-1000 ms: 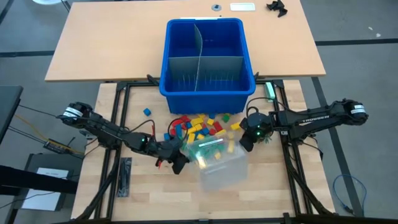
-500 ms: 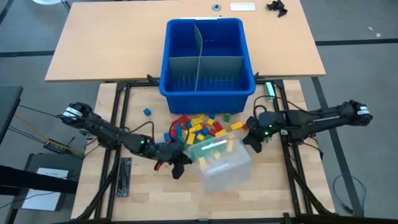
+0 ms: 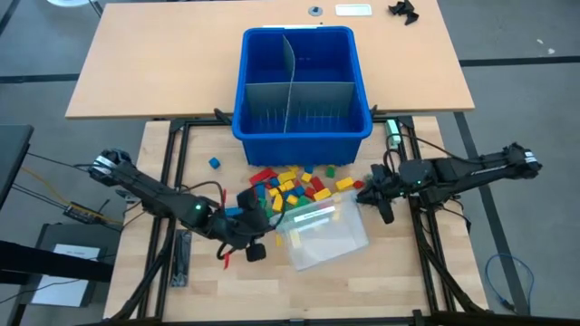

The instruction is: Sort Items/Unsort Items

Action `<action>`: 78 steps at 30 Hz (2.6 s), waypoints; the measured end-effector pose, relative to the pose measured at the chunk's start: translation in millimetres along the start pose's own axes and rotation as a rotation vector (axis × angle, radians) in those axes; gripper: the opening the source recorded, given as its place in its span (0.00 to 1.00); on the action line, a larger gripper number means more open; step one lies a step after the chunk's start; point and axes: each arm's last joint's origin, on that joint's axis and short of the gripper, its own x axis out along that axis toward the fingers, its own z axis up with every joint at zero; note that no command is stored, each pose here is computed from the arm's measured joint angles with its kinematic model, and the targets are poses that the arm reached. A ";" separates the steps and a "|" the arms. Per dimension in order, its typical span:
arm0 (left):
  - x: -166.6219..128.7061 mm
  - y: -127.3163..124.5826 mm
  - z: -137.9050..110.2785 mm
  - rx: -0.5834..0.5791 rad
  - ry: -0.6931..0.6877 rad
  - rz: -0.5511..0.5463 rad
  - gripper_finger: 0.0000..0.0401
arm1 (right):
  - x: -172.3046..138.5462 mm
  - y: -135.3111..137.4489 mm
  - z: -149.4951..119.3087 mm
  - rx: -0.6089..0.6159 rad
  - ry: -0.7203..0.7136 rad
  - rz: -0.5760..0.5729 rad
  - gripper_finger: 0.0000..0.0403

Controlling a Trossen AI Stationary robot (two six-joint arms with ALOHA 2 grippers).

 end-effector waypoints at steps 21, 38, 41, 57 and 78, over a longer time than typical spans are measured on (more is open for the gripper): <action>-113.4 38.7 103.7 0.081 -0.251 0.500 0.08 | -37.2 3.0 6.9 0.021 -0.148 0.101 0.37; -144.6 162.9 129.7 0.102 -0.083 1.185 0.06 | -9.3 2.3 4.1 -0.018 -0.053 0.052 0.36; -153.0 184.8 124.6 0.114 -0.004 1.262 0.04 | -3.8 2.5 4.3 -0.047 -0.046 0.048 0.36; -148.5 296.5 84.9 0.027 0.505 1.545 0.04 | 33.0 0.8 4.8 -0.192 -0.040 -0.049 0.36; -68.2 402.5 15.0 0.115 0.928 1.377 0.04 | 102.8 -19.7 -17.5 -0.291 0.089 -0.249 0.36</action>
